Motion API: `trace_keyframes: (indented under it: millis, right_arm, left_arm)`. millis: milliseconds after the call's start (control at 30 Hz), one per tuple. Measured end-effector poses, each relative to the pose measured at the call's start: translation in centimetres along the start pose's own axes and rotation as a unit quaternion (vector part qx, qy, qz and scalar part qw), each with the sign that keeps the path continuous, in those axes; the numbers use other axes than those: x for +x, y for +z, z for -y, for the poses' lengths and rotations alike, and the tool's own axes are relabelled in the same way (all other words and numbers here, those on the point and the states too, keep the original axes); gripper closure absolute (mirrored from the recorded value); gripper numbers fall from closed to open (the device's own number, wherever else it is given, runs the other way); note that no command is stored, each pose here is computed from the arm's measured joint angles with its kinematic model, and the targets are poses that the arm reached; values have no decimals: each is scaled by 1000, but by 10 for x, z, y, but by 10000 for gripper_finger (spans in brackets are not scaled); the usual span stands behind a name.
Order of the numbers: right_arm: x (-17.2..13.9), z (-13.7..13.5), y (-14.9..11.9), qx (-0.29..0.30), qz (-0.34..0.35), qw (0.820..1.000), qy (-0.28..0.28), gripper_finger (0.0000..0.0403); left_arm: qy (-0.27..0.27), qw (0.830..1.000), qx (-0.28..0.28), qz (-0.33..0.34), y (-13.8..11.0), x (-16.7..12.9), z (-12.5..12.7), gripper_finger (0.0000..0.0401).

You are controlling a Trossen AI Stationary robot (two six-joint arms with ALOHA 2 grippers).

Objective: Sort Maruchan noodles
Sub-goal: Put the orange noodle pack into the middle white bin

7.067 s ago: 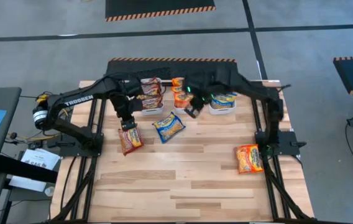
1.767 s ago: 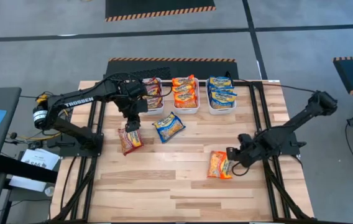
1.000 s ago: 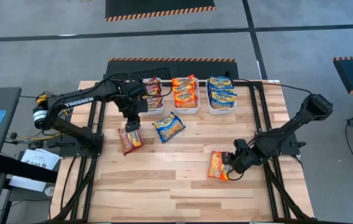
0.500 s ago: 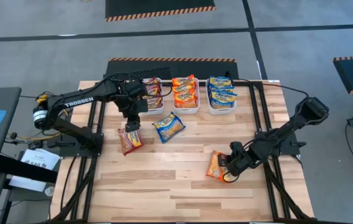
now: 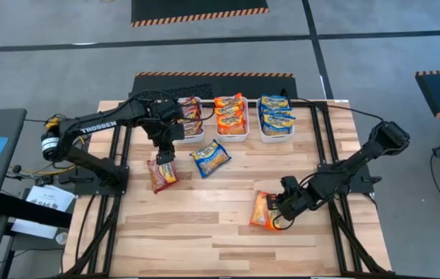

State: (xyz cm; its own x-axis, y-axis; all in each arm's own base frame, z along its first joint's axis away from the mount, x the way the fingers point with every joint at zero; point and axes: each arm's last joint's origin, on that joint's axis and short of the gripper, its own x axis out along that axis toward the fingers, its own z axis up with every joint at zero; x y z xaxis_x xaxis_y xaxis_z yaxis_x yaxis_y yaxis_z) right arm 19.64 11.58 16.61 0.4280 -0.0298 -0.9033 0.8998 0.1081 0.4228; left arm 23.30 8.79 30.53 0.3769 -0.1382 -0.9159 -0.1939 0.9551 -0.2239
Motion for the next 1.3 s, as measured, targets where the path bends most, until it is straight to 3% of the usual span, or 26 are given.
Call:
trace_keyframes:
  millis: [400,700,967,1167,1300]
  right_arm:
    - [-48,-55,35,-138,87,986,-23,398]
    - [-74,-93,94,-267,130,955,-19,399]
    - [-104,-113,173,-384,178,906,-9,399]
    - [-124,-122,230,-475,249,843,42,399]
    - [-121,-127,262,-542,255,800,36,399]
  left_arm:
    - [39,998,-42,-3,0,0,-2,310]
    - [39,995,-86,-21,-4,0,-2,310]
    - [40,993,-109,-23,-5,0,-2,310]
    - [41,991,-125,-22,-5,0,-2,310]
    - [46,988,-143,-21,-5,0,-2,310]
